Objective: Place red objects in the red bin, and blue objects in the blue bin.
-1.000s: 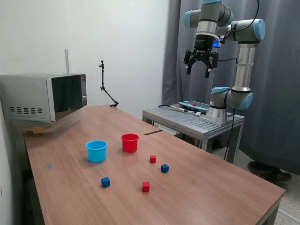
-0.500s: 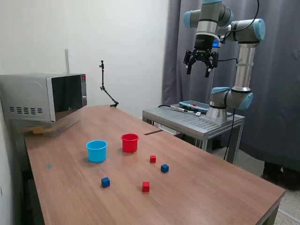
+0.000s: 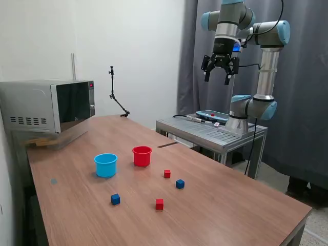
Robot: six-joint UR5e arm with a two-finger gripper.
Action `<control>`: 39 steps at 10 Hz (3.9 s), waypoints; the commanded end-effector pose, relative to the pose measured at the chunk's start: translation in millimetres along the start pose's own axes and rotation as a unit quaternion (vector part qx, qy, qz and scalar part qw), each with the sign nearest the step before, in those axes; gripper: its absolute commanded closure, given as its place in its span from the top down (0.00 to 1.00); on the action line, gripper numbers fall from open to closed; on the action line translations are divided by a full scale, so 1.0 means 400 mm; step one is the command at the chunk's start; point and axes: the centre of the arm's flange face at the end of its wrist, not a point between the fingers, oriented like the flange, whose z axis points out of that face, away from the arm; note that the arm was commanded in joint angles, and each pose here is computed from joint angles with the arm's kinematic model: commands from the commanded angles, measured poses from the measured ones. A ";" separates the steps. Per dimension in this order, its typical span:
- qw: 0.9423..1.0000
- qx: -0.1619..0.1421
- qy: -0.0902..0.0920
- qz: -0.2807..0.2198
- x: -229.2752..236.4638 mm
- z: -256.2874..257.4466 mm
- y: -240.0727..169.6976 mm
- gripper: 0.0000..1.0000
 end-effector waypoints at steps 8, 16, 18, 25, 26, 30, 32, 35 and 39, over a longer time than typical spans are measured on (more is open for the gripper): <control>0.998 -0.057 0.001 0.005 -0.013 0.029 0.128 1.00; 0.991 -0.097 -0.013 -0.090 -0.071 0.195 0.461 1.00; 0.989 -0.096 -0.012 -0.111 -0.065 0.299 0.525 1.00; 0.988 -0.125 0.014 -0.088 -0.057 0.481 0.684 1.00; 0.988 -0.126 0.015 -0.082 -0.057 0.496 0.701 1.00; 0.991 -0.121 0.022 -0.044 -0.057 0.606 0.759 1.00; 0.994 -0.108 0.025 -0.020 -0.054 0.706 0.768 1.00; 0.995 -0.093 0.026 0.020 -0.094 0.806 0.780 1.00; 0.993 -0.105 0.018 0.057 -0.212 0.839 0.820 1.00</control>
